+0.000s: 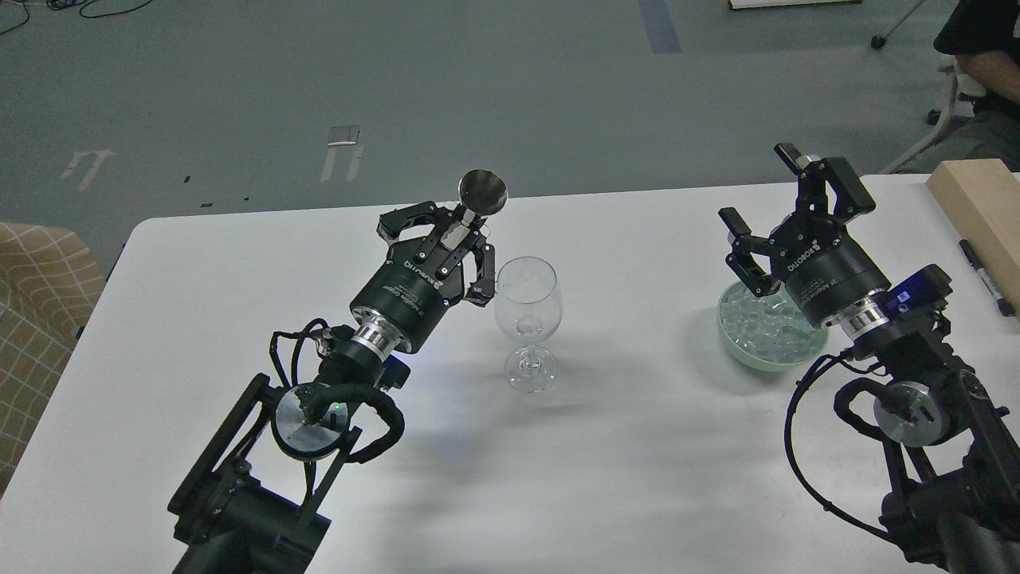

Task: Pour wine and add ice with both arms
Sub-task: 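Carry the silver cup with the left gripper above the wine glass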

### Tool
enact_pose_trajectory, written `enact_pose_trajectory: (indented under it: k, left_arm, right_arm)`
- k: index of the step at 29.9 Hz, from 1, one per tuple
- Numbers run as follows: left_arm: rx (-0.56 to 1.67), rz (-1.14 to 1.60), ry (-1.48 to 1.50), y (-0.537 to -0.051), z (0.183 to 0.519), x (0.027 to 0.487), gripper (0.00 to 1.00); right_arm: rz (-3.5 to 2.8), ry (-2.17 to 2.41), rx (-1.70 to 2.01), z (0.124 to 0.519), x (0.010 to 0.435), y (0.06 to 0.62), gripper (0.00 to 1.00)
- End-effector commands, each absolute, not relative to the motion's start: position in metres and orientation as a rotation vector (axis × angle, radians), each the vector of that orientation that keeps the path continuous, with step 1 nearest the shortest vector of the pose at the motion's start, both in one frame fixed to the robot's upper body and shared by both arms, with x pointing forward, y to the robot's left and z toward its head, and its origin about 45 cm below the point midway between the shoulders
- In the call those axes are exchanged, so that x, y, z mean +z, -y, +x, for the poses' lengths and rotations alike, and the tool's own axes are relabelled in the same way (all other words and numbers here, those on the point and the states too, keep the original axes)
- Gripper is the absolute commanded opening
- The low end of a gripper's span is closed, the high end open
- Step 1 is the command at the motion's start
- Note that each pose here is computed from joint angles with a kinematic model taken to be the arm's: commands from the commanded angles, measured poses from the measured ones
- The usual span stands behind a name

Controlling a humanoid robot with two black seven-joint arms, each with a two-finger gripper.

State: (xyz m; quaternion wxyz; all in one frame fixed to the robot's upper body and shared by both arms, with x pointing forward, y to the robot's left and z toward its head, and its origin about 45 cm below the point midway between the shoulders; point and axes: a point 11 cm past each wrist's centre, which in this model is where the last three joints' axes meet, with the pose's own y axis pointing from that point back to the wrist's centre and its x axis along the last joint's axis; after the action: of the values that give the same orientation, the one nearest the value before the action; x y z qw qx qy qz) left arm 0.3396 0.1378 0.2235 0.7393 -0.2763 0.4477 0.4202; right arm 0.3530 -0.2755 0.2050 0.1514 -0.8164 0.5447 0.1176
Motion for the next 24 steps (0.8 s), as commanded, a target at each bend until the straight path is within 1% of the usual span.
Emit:
enact_pose_trajectory:
  k: [1,14,24]
  left_arm:
    - [0.933,-0.585,-0.947,-0.1379,0.3392,0.2228,0.07]
    - [0.931,-0.578,-0.933,-0.1359,0.3387,0.2227,0.08]
    - [0.915,-0.559,-0.861,-0.1351,0.3391,0.2256,0.08]
  right_arm:
    - [-2.345,-1.565,0.338,0.3526,0.2045,0.2756,1.00]
    - [-2.345,-1.570,0.345,0.3507,0.2022,0.2762,1.00]
    - [-2.342,-1.571,0.345,0.3508,0.2024,0.2768,1.00]
